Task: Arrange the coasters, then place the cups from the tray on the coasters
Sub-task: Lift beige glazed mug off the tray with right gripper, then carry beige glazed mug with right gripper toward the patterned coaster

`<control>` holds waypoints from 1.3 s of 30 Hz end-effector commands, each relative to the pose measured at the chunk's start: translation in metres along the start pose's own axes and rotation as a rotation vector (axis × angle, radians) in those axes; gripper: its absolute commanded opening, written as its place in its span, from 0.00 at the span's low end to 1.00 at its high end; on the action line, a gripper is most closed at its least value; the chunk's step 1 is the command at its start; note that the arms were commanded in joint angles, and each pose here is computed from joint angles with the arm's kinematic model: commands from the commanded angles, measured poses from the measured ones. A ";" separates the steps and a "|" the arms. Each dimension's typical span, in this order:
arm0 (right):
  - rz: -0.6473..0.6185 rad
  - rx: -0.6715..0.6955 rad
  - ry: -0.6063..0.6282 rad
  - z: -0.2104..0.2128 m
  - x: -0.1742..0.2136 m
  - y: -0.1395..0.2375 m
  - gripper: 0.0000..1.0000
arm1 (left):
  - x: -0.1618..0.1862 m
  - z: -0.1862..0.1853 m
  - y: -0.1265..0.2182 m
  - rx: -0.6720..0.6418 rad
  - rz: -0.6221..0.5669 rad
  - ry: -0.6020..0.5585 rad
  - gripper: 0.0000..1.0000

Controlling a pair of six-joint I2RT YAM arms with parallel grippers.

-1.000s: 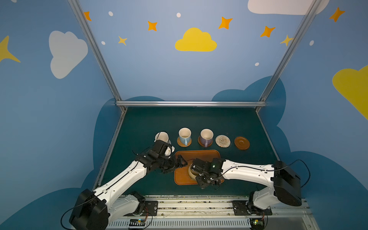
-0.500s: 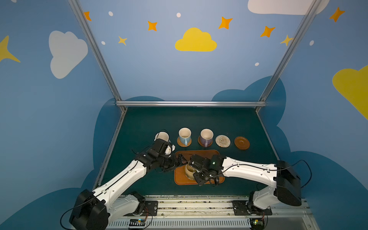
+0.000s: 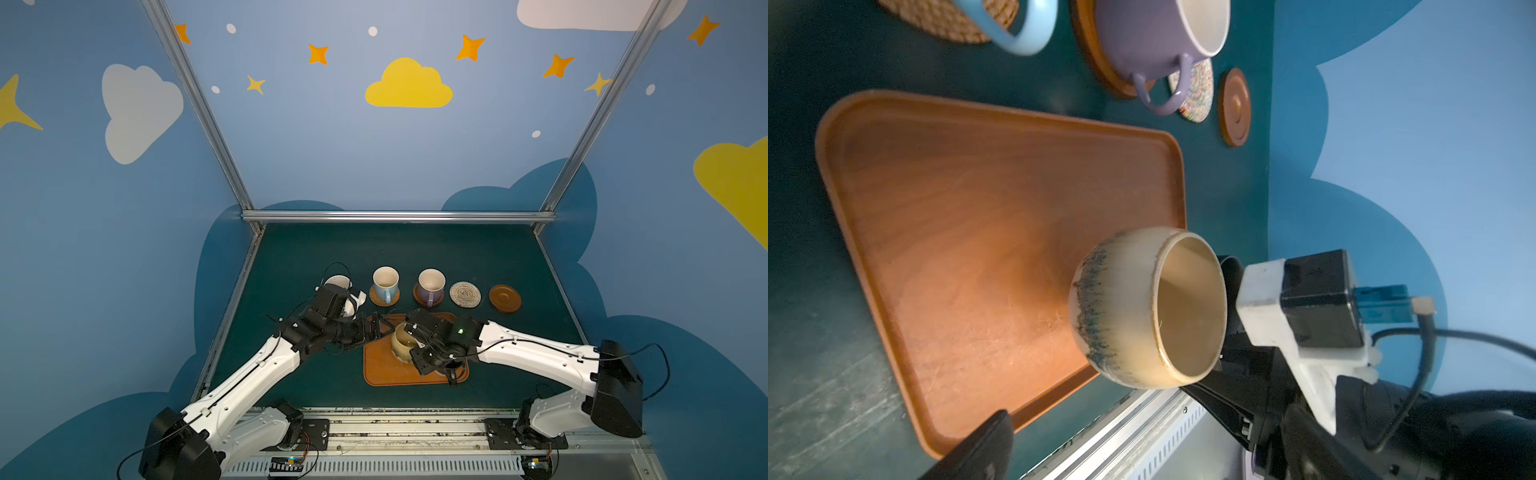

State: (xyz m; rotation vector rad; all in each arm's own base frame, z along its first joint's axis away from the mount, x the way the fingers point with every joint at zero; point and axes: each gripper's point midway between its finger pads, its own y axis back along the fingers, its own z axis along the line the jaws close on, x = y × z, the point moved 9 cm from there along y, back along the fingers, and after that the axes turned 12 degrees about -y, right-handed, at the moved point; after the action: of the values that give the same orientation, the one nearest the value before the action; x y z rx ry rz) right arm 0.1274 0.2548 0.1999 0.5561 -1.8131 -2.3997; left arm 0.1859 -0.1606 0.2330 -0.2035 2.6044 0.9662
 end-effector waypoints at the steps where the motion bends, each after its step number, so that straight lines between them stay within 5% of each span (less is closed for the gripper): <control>1: -0.136 -0.070 -0.016 0.004 -0.020 0.029 0.00 | -0.016 -0.017 0.011 0.049 -0.096 -0.064 1.00; 11: -0.260 -0.031 -0.023 -0.017 -0.039 0.056 0.00 | -0.052 -0.041 0.010 0.138 -0.222 -0.136 1.00; 21: -0.454 0.008 -0.160 -0.059 -0.051 0.082 0.00 | -0.092 -0.060 -0.012 0.155 -0.207 -0.165 1.00; 24: -0.469 0.007 -0.201 -0.072 -0.057 0.091 0.00 | -0.096 -0.061 -0.019 0.028 -0.174 -0.164 1.00; 32: -0.438 0.075 -0.287 -0.107 -0.075 0.101 0.00 | -0.111 -0.083 -0.035 0.074 -0.138 -0.222 1.00; 39: -0.438 0.109 -0.382 -0.137 -0.094 0.106 0.00 | -0.119 -0.098 -0.054 -0.012 -0.132 -0.246 1.00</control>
State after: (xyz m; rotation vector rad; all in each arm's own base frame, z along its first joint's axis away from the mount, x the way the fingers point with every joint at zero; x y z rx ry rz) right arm 0.2318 0.1265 0.2671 0.4753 -2.2223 -2.7736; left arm 0.2820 -0.2576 0.3119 -0.2513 2.3639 0.8695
